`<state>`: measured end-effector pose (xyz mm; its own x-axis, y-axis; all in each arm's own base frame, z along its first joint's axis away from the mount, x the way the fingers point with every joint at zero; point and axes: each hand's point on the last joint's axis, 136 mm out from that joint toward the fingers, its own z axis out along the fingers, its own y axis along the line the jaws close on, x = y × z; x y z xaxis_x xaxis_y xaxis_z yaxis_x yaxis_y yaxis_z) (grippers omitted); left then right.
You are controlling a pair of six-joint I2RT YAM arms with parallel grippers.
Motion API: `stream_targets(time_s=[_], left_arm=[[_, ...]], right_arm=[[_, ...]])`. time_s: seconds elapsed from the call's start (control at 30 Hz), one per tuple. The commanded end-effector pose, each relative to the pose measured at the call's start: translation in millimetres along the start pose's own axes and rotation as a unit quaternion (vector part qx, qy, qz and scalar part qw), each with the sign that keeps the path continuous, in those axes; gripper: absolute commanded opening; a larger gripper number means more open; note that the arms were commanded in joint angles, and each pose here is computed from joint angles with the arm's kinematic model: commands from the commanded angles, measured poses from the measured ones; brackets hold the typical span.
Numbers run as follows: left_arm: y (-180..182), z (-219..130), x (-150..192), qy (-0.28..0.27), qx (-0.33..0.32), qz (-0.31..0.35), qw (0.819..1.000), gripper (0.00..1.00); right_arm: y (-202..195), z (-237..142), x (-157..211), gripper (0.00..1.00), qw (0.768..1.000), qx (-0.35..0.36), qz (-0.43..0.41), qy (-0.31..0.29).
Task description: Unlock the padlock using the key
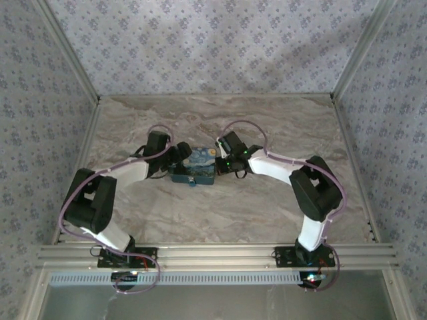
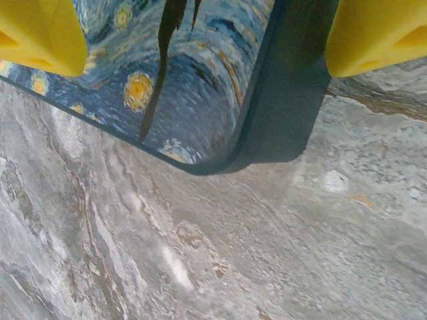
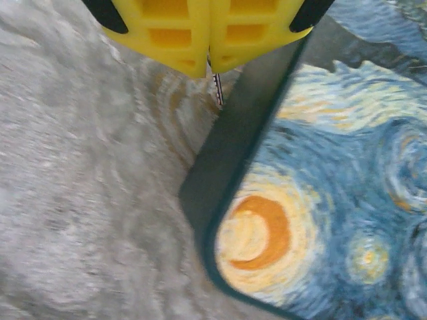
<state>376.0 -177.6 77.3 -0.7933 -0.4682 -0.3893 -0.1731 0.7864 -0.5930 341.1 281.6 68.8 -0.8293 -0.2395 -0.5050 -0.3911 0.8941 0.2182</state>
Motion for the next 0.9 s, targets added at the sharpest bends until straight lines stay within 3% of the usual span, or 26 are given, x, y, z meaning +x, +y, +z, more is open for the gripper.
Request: stream_targets(time_s=[0.0,0.27,0.43,0.63,0.87], left_arm=[[-14.8,-11.1,-3.3,-0.007,0.028,0.01,1.0,0.92],[6.7,-63.2,4.6,-0.043,0.014,0.016,0.999,0.95],[-0.6,-83.2,34.3,-0.022,0.069,0.042,0.996,0.97],[-11.3,-79.6,70.0,-0.011,0.126,0.097,0.987,0.98],[-19.0,-66.8,82.5,-0.058,0.139,0.177,0.973,0.98]], right_arm=[[-27.0,-22.3,-11.6,0.0,0.998,0.054,0.028,-0.014],[-25.1,-49.0,-66.5,0.0,0.995,0.087,0.001,-0.051],[-5.0,-35.2,-95.2,0.0,0.995,0.073,-0.033,-0.051],[6.1,-4.0,-114.0,0.0,0.997,0.058,-0.043,-0.036],[9.9,22.9,-115.6,0.0,0.996,0.059,-0.056,-0.019]])
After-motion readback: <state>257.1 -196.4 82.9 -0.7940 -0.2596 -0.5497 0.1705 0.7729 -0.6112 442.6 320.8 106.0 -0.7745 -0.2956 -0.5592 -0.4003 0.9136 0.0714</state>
